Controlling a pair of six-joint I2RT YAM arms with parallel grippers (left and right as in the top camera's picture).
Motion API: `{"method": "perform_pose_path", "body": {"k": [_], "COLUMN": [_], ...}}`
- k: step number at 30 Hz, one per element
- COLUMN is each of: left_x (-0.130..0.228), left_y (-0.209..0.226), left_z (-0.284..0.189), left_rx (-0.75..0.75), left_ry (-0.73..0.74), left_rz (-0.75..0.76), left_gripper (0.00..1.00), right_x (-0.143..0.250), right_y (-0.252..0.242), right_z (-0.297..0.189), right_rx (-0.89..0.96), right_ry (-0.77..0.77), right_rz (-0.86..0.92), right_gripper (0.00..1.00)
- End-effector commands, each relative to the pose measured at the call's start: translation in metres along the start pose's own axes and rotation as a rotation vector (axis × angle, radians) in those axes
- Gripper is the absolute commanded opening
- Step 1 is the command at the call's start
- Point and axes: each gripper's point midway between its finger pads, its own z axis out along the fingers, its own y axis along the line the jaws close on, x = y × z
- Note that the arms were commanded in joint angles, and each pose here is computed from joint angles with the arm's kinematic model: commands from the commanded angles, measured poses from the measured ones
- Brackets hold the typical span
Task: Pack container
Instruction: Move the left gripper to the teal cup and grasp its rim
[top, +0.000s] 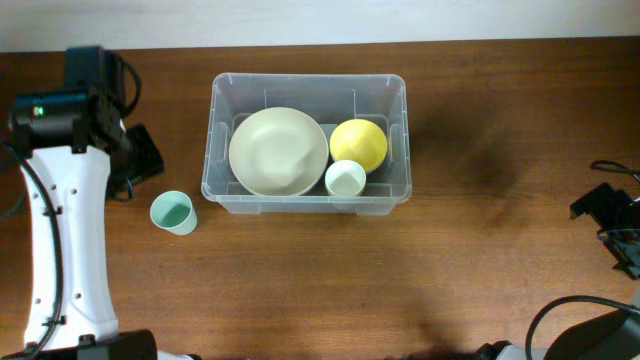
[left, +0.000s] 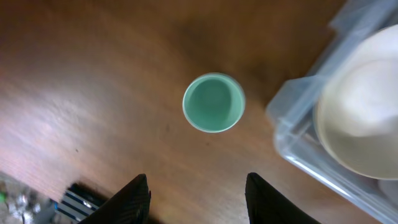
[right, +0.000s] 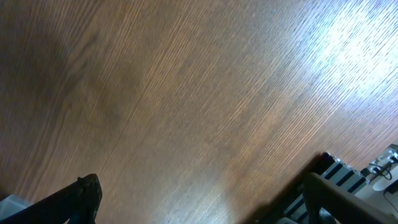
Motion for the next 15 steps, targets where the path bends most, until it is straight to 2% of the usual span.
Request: {"method": "perform_pose_path", "body": {"k": [1, 7, 15], "left_x": [0.021, 0.043, 0.068], "left_y": [0.003, -0.002, 0.021], "left_z": [0.036, 0.096, 0.139], "left_rx": [-0.021, -0.007, -0.056], "left_ry": [0.119, 0.199, 0.272], "left_rz": [-0.045, -0.053, -0.171], "left_gripper": [0.51, 0.51, 0.50], "right_x": [0.000, 0.000, 0.000], "right_y": [-0.001, -0.001, -0.001], "right_z": [0.002, 0.002, 0.002], "right_rx": [0.003, 0.003, 0.003], "right_ry": [0.003, 0.003, 0.003], "right_rz": [0.014, 0.014, 0.014], "right_gripper": [0.99, 0.99, 0.99]}}
